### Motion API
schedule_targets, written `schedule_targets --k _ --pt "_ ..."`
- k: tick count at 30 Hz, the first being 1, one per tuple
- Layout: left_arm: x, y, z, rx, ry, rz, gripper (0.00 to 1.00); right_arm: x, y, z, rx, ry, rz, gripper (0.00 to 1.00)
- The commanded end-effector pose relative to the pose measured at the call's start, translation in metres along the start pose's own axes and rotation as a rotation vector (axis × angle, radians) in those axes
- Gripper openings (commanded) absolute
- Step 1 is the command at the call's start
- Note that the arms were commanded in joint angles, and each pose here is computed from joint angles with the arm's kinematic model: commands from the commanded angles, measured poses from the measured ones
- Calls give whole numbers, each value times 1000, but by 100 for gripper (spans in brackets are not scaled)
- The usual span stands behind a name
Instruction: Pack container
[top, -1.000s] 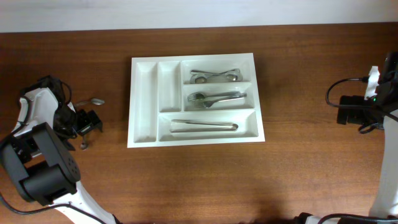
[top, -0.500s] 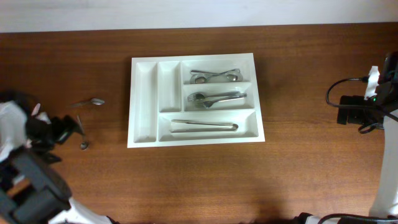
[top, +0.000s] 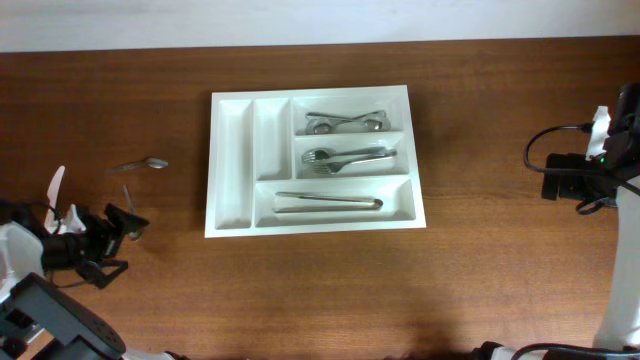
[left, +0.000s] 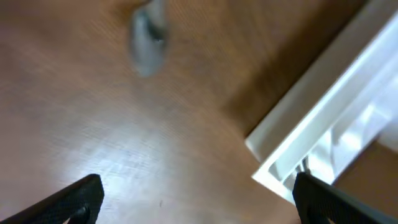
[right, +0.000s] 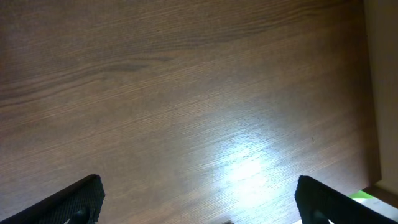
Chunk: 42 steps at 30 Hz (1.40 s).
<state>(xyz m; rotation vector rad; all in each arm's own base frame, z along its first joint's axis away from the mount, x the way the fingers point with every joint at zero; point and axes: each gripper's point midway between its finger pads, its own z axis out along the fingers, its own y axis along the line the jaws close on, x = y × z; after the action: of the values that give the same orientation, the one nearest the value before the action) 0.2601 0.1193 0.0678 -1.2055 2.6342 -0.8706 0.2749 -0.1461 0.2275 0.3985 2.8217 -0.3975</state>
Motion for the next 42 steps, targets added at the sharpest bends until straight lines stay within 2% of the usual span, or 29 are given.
schedule_targets --k 1,4,9,16,22,25,29,33,42 --pt "-2 -17 1 116 -27 92 99 1 -5 -6 20 -15 16 99" --pt "-6 -14 1 99 -45 104 99 1 -5 -6 20 -15 16 99" --pt "-6 10 2 -38 -42 95 99 1 -5 -6 20 -15 16 99" --pt "-7 4 -1 34 -52 46 99 1 -5 -6 20 -15 16 99" --pt "-23 4 -15 228 -153 -8 99 1 -5 -6 20 -15 16 99" --pt "-19 20 -17 252 -169 -54 99 1 -5 -6 20 -15 17 99" --pt "-15 29 -14 250 -180 -20 99 1 -5 -6 20 -15 16 99" --pt "-26 26 -16 269 -227 19 99 1 -5 -6 20 -15 16 99" --pt "-30 0 -20 474 -283 81 99 1 -5 -6 20 -15 16 99"
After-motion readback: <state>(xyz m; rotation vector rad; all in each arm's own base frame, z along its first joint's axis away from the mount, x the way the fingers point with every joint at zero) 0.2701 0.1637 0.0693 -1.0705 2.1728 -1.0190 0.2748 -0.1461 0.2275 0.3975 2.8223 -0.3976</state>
